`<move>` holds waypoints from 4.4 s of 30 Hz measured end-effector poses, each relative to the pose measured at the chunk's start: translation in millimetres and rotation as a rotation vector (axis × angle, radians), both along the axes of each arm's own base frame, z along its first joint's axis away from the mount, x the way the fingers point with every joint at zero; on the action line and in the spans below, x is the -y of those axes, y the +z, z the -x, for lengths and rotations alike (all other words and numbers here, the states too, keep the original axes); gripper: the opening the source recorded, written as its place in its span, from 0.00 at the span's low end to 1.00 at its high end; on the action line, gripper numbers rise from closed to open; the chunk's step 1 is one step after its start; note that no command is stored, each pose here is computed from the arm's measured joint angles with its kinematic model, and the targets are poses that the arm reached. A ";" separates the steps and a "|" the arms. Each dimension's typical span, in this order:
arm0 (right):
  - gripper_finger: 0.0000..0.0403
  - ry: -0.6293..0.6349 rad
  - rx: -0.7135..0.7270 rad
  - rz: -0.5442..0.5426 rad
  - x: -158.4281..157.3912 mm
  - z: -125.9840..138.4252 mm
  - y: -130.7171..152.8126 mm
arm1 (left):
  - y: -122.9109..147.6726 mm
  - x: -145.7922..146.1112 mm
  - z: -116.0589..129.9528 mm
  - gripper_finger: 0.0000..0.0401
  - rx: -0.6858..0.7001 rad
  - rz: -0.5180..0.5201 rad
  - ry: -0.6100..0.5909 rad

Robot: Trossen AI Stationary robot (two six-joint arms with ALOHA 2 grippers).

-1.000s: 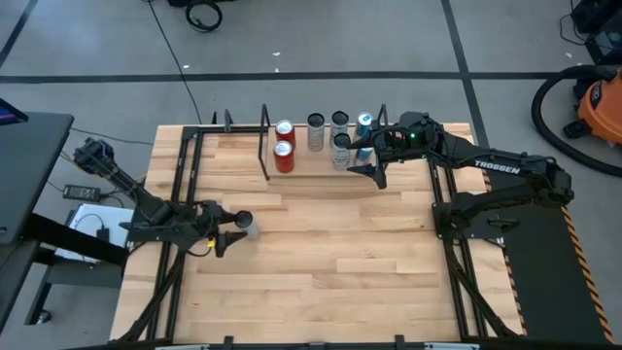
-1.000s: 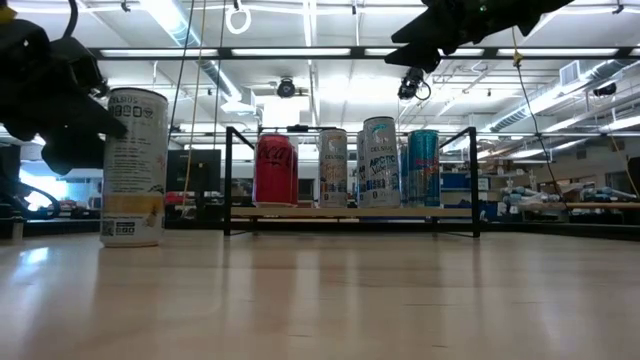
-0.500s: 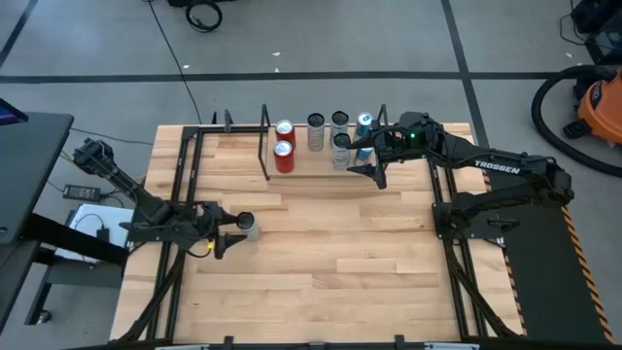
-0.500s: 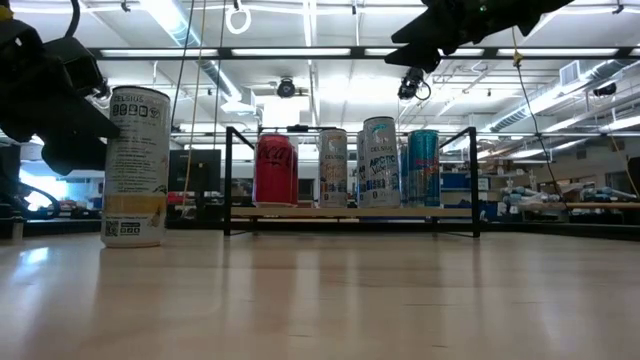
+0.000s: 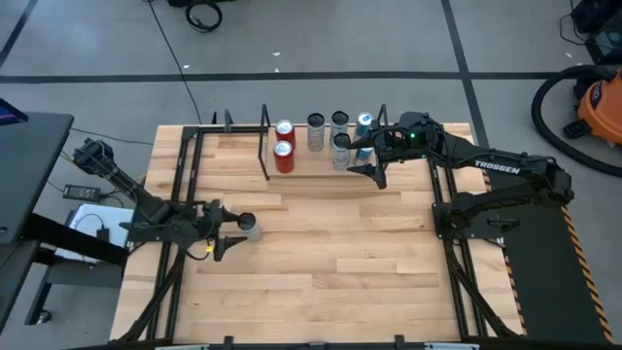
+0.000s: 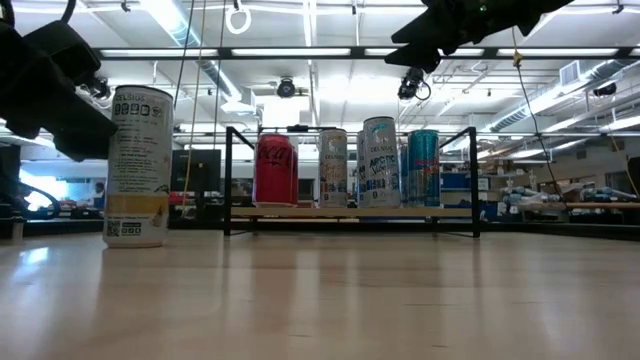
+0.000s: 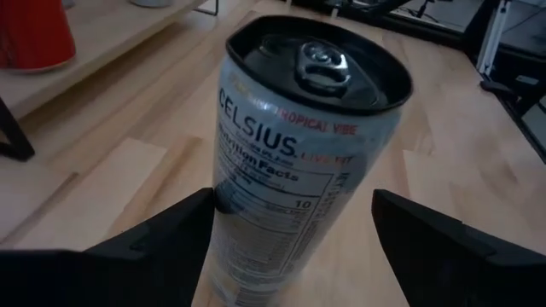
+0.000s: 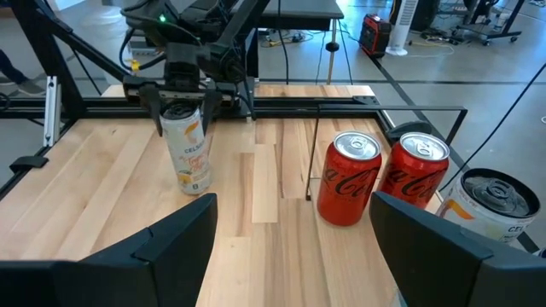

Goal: Place canned beverage on shelf
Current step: Put the black soda can on the shelf aligned with the other red soda can

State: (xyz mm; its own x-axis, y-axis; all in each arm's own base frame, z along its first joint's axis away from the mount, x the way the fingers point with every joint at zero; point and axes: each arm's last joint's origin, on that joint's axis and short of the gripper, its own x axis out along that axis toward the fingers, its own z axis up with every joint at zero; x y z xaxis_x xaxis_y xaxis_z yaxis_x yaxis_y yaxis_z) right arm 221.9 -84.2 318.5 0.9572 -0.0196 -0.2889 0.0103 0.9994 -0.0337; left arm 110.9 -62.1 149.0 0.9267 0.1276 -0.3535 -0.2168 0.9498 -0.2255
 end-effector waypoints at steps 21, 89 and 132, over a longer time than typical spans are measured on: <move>0.78 0.000 -0.001 0.000 0.0 0.0 -0.1 | -6.3 -14.5 -32.4 0.79 -0.035 -0.020 -0.015; 0.78 0.445 0.281 0.069 -66.6 -102.4 -41.9 | 69.4 -43.6 -132.2 0.65 0.131 0.064 -0.690; 0.86 0.430 0.343 0.080 -125.7 -115.9 -53.3 | 84.6 -52.4 -203.8 0.65 0.126 -0.065 -0.873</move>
